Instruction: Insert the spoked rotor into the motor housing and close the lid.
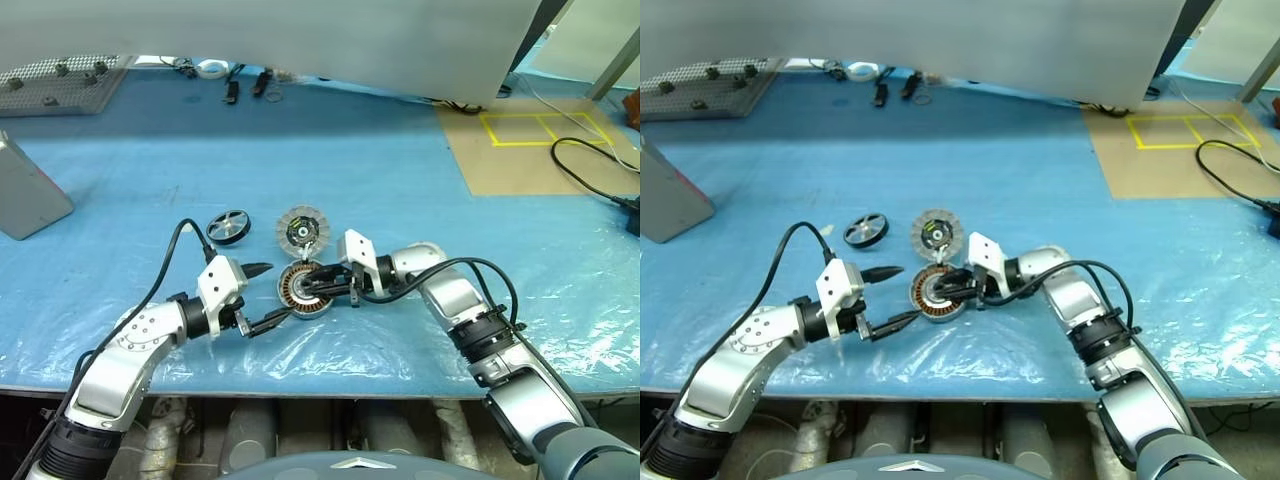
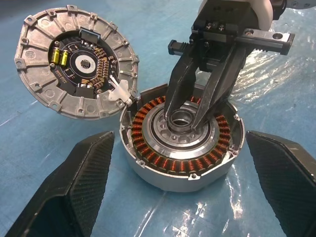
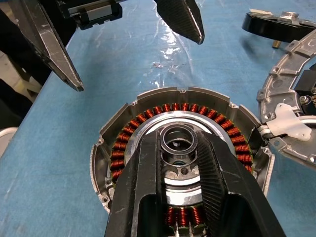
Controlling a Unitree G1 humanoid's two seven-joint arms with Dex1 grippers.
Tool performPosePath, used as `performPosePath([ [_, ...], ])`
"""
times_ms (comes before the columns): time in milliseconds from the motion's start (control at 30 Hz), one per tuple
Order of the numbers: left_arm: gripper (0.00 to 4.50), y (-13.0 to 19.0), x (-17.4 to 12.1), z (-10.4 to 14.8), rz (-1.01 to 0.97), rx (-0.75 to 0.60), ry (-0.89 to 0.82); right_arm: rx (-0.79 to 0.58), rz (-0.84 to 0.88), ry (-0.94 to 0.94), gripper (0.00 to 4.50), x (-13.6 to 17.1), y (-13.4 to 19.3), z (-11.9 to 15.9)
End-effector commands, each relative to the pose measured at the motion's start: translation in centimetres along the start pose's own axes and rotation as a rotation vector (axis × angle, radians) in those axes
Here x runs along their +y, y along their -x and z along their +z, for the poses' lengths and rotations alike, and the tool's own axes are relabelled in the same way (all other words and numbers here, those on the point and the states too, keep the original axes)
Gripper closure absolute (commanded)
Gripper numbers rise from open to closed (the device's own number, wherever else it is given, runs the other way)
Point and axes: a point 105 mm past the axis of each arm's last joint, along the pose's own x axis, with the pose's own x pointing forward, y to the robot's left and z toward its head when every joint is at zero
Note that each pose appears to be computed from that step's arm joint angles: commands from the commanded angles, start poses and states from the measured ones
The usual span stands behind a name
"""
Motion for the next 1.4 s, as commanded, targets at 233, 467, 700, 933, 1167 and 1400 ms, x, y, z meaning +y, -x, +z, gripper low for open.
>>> performPosePath([
  [233,0.00,0.0,-0.2,0.5,-0.001,-0.026,-0.025,0.009,0.024,0.034,3.85,0.2,0.2,0.3],
  [467,0.00,0.0,-0.1,0.6,-0.001,-0.028,-0.025,0.015,0.036,0.039,3.85,0.3,0.0,0.3],
  [700,0.00,0.0,-0.2,0.6,-0.002,-0.026,-0.025,0.014,0.016,0.046,3.85,0.0,-0.3,0.3],
  [933,0.00,0.0,-0.1,0.5,-0.002,-0.026,-0.024,0.044,0.025,0.045,3.85,0.2,-0.1,-0.3],
  [1167,0.00,-0.1,0.0,0.5,-0.001,-0.030,-0.026,0.050,0.033,0.051,2.54,0.5,-0.2,-0.5],
  [1400,0.00,0.0,0.1,0.4,0.001,-0.029,-0.023,0.018,-0.014,0.060,1.93,-0.5,0.7,0.5],
])
